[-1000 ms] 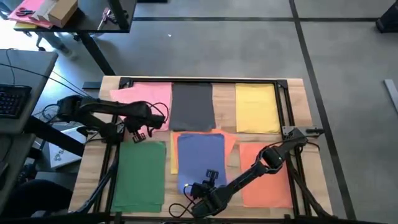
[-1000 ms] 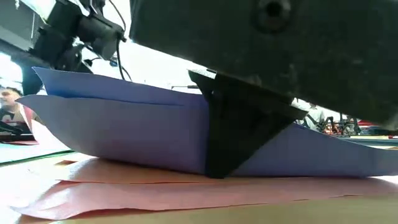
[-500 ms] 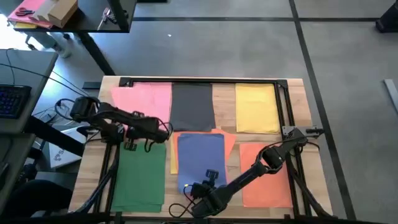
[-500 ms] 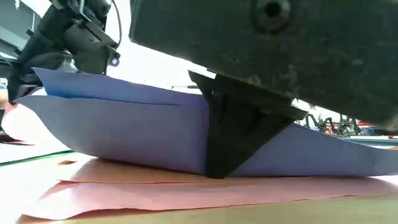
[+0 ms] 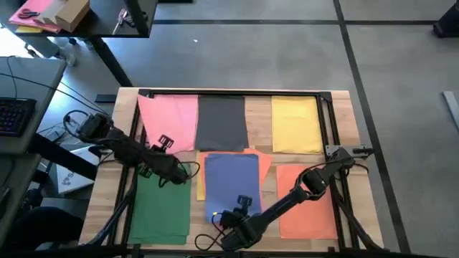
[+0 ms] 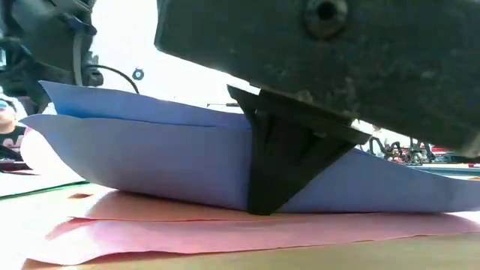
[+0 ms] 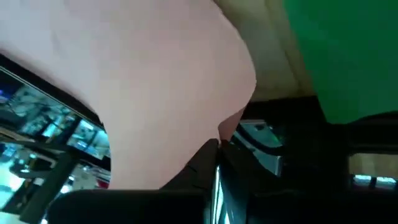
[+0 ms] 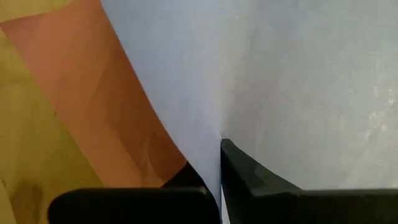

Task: Organize paper
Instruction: Stack the pink color paper on top of the other pink color paper

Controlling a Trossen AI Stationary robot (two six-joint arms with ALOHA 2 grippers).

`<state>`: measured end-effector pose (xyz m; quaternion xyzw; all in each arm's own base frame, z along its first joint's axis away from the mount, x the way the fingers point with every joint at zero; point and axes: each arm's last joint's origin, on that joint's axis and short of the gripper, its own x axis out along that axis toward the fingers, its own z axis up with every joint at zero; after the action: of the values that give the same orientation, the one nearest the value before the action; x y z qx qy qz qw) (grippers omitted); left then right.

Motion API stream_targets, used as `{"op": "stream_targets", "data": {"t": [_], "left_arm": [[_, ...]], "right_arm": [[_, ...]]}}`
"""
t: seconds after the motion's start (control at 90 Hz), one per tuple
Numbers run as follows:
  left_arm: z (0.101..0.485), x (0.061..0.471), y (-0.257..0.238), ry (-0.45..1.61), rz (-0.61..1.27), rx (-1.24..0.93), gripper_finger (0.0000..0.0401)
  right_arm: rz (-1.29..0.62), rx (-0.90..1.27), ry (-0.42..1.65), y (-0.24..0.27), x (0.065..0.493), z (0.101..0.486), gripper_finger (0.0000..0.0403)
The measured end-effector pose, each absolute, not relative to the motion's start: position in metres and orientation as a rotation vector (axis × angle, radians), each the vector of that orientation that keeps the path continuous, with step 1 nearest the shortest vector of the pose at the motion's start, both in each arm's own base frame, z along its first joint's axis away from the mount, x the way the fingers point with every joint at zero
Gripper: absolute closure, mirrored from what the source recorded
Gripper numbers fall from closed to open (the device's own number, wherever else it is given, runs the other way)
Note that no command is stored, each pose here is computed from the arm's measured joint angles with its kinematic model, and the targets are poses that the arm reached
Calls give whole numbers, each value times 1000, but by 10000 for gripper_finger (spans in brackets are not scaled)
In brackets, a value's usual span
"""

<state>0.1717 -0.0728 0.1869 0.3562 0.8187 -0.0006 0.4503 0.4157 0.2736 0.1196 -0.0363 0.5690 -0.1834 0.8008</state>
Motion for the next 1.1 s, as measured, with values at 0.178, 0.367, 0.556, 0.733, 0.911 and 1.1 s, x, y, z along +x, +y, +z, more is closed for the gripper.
{"op": "stream_targets", "data": {"t": [0.178,0.367,0.556,0.733,0.911,1.1], "left_arm": [[194,161,-85,1942,-19,916,401],[194,163,-65,1974,44,799,401],[192,176,-26,2066,179,579,401],[193,178,5,2105,320,454,401],[186,191,16,1961,376,348,401],[184,194,24,1928,440,207,395]], "right_arm": [[-391,-81,1221,274,416,120,403],[-391,-81,1220,274,416,120,403],[-385,-89,1221,274,416,120,403],[-380,-103,1220,271,418,120,403],[-384,-119,1217,264,423,119,403],[-388,-116,1218,262,424,119,403]]}}
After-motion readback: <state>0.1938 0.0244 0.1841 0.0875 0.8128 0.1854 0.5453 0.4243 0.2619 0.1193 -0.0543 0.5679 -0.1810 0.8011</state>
